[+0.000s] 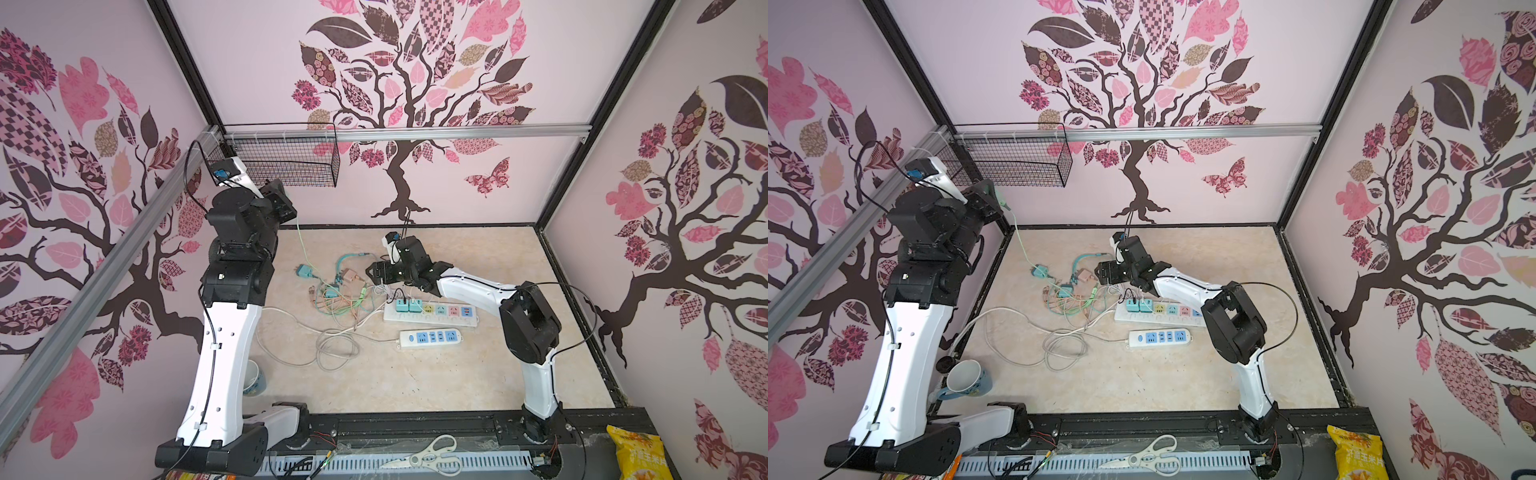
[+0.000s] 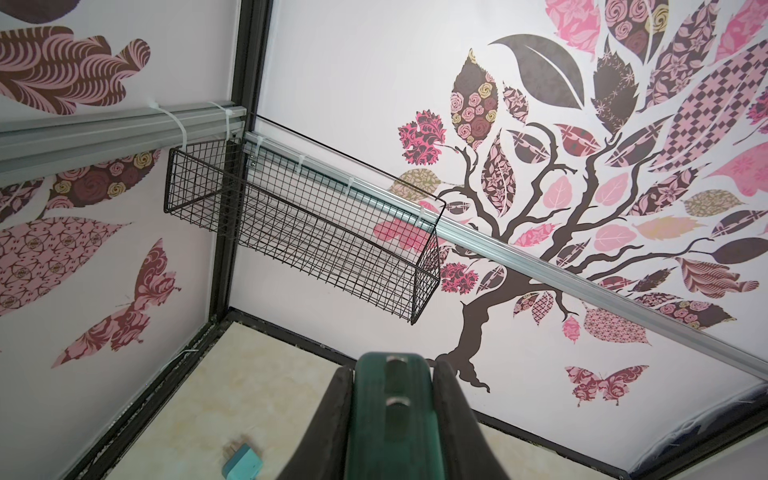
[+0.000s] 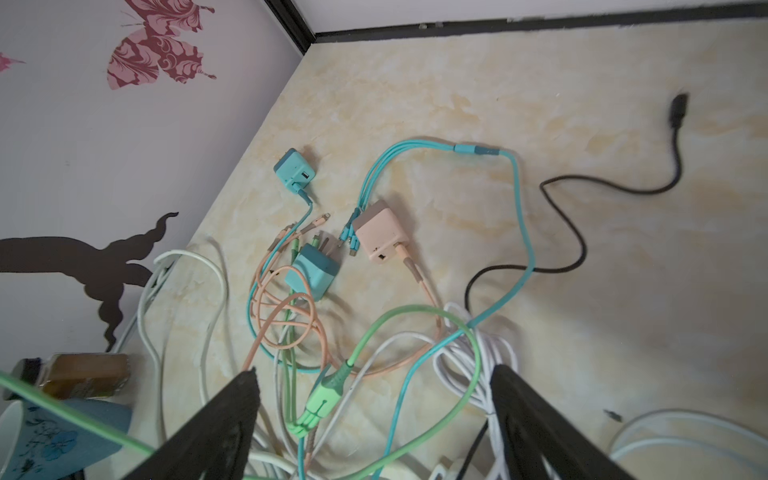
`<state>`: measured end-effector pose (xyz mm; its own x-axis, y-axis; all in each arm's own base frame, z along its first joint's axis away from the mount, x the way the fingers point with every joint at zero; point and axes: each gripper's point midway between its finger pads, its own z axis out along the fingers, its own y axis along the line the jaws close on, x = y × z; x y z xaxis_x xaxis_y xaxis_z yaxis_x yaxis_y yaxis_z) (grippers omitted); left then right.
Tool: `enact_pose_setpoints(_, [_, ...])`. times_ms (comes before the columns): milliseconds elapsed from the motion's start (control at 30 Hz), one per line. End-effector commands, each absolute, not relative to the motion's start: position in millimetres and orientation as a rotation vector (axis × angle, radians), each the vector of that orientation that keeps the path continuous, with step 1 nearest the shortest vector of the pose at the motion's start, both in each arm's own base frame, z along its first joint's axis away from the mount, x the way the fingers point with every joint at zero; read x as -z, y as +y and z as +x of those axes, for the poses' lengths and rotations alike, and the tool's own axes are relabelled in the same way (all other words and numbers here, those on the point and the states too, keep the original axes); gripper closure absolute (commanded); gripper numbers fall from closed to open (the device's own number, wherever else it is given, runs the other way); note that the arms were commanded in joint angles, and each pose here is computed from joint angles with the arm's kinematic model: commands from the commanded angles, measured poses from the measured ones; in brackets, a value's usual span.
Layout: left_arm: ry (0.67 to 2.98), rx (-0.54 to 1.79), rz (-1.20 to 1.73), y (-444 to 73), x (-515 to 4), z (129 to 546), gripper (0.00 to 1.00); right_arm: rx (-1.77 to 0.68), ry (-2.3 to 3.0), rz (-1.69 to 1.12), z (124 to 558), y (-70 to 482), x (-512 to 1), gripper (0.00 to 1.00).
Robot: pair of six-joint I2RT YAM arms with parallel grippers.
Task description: Insert the plug
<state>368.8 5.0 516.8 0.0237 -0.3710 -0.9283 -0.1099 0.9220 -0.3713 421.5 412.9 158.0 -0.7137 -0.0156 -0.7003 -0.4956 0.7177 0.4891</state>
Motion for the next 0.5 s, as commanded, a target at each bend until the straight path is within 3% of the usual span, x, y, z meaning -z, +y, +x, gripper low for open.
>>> enact_pose_setpoints(0, [1.469,0.224,-0.366,6,-546,355,1.00,-1.073,2.312,-0.286,414,435,-135,0.09])
enact_pose_setpoints(300, [1.487,0.213,-0.360,6,-539,353,1.00,-1.181,2.361,-0.234,411,464,-99,0.20])
enact_pose_setpoints(467, [1.494,0.203,-0.362,7,-536,351,1.00,-1.160,2.351,-0.249,420,483,-91,0.38])
